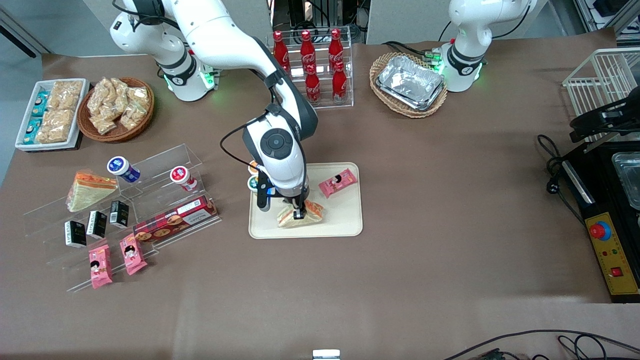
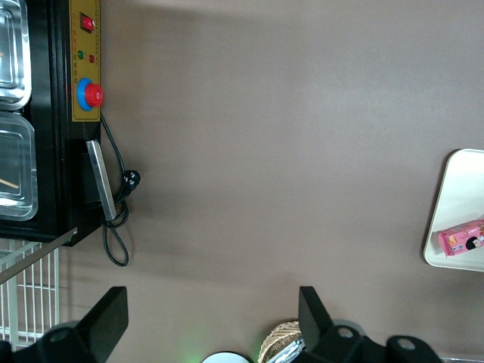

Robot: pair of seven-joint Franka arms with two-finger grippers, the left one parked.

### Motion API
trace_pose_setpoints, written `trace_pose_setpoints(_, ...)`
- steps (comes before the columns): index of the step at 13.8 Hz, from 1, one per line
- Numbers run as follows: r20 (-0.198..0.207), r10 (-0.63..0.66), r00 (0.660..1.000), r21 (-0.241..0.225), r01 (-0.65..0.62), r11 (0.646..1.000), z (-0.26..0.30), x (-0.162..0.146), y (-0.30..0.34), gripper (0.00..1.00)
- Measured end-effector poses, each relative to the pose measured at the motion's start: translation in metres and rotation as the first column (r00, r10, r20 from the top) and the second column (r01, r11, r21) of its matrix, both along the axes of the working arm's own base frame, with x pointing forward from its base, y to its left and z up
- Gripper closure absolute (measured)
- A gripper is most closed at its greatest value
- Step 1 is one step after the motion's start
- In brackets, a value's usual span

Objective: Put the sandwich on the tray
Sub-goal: 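Lower the sandwich onto the tray beside the black tissue pack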

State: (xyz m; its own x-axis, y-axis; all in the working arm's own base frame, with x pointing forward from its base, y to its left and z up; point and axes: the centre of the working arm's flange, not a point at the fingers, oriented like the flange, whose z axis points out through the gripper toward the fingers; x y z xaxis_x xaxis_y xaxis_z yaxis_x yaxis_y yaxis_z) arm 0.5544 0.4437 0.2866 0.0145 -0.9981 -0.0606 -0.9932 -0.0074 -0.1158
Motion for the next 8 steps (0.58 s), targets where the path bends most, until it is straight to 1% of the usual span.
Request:
trace_pose_setpoints(5,-0.003,-0.042,0.999,0.028,0.042,0.999,-0.026,0.002,0.001,0.81)
trace_pose_setpoints(8,0.001,-0.086,0.996,0.027,0.086,0.996,-0.040,0.003,0.001,0.81)
